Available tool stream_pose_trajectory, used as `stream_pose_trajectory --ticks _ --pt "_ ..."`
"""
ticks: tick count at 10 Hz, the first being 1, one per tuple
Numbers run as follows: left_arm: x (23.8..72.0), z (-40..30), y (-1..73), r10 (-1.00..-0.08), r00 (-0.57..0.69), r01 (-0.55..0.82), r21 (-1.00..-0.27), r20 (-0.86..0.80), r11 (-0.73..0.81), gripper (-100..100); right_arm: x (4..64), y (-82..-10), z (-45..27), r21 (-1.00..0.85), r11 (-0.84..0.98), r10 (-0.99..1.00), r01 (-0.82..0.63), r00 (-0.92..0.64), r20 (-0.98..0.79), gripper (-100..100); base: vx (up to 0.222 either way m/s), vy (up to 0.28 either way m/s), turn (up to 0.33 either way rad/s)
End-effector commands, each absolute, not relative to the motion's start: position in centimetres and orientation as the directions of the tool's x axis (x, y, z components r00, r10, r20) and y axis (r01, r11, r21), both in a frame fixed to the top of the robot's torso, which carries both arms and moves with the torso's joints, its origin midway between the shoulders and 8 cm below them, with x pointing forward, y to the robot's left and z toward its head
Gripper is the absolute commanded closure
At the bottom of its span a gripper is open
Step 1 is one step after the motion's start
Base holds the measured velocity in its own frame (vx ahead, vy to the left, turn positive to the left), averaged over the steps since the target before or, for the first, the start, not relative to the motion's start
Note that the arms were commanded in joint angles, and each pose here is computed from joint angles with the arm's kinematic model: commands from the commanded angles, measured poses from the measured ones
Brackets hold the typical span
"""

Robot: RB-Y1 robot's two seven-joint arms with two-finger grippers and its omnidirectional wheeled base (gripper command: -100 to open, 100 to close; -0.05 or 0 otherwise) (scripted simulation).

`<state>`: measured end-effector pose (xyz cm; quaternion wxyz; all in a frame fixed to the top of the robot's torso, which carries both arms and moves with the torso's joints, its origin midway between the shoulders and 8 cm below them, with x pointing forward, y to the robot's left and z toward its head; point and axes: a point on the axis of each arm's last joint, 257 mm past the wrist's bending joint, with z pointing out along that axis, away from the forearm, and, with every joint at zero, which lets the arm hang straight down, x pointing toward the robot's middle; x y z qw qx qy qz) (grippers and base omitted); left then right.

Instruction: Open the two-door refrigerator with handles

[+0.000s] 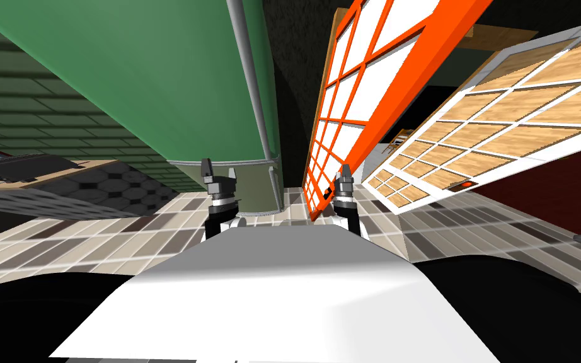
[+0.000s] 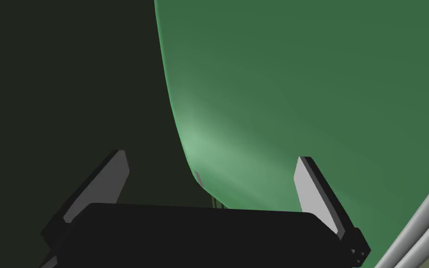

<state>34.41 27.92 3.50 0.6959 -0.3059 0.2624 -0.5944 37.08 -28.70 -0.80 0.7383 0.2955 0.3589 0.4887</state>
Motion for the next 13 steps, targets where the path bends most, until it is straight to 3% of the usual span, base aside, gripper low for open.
stream_pose_trajectory --ticks 1,9,10,13 --pt "34.4 3.5 27.9 -0.988 0.156 0.667 -0.738 -0.002 0.106 0 37.1 -28.7 -0.8 0.787 0.348 0.934 -0.509 0.265 -0.241 0 0.0 0.0 0.0" --pt "34.4 3.5 27.9 -0.988 0.156 0.667 -0.737 -0.002 0.106 0 37.1 -28.7 -0.8 0.787 0.348 0.934 -0.51 0.265 -0.241 0 0.0 0.0 0.0" --pt "34.6 3.4 27.5 -0.99 0.14 0.659 -0.743 -0.032 0.118 -100 37.1 -28.7 -0.8 0.787 0.348 0.934 -0.51 0.265 -0.241 0 0.009 -0.001 -0.013" --pt "35.4 3.1 26.7 -0.989 0.108 0.633 -0.761 -0.1 0.146 -100 37.1 -28.7 -0.8 0.787 0.348 0.934 -0.509 0.265 -0.241 0 0.011 -0.002 -0.028"
